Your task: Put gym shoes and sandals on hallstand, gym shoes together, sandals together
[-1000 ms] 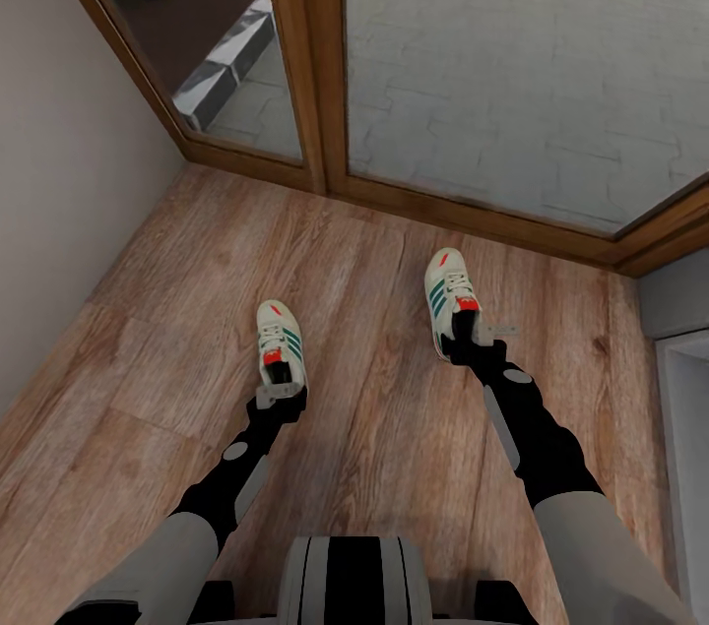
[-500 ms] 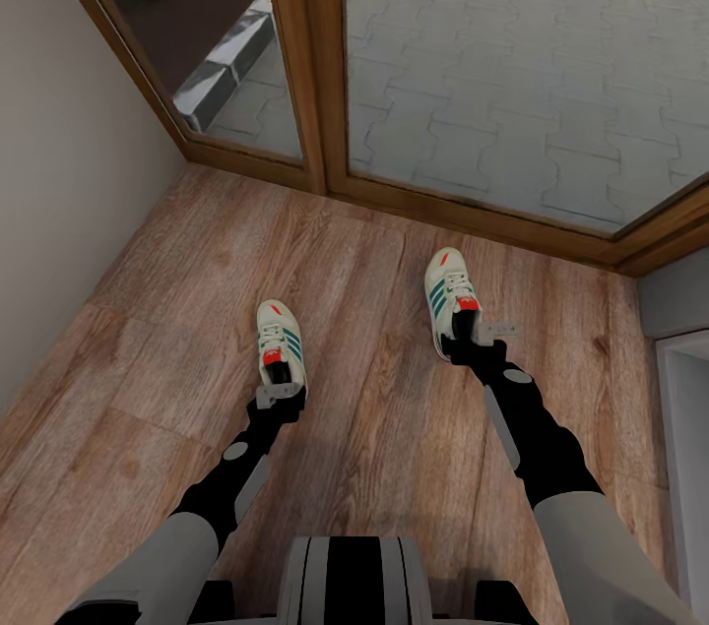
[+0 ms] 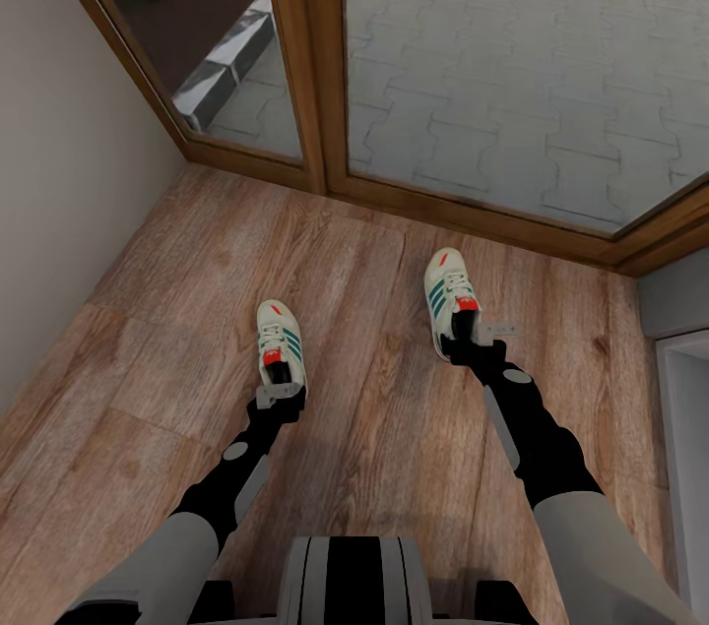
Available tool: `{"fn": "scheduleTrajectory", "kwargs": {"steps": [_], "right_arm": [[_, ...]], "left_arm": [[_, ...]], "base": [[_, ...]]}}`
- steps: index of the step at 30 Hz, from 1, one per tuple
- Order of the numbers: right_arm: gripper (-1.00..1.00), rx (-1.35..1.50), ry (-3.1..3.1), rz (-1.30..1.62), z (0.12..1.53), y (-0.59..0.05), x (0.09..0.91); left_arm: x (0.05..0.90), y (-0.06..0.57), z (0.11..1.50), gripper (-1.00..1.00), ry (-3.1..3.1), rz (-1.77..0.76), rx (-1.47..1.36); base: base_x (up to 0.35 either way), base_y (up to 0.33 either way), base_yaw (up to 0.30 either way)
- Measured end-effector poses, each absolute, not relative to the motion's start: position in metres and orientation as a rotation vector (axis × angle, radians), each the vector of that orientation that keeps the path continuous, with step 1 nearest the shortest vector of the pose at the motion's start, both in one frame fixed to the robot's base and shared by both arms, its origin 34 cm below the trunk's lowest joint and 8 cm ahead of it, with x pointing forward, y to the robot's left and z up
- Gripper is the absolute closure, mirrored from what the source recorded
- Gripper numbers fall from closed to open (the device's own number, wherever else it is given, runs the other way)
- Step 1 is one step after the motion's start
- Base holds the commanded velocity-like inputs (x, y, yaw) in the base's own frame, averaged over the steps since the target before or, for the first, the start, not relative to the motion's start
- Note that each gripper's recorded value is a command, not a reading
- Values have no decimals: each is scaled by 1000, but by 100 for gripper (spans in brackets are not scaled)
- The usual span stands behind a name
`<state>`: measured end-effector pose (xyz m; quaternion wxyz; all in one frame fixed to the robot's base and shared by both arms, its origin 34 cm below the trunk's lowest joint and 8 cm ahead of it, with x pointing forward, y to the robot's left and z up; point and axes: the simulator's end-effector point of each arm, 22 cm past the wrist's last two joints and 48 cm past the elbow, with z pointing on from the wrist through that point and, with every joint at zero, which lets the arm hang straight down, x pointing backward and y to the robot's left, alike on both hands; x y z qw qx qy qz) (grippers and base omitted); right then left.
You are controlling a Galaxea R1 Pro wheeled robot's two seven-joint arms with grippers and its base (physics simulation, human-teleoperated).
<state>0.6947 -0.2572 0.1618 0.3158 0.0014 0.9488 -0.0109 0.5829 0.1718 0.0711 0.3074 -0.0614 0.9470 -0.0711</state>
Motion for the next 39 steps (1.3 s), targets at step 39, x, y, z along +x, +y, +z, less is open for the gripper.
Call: {"fn": "scheduleTrajectory", "kwargs": {"steps": [39], "right_arm": [[100,4,2498,-29,162,-257,695]], "left_arm": [[584,172,72,100,2502,-188,-162]], "base": [[0,0,0]]}}
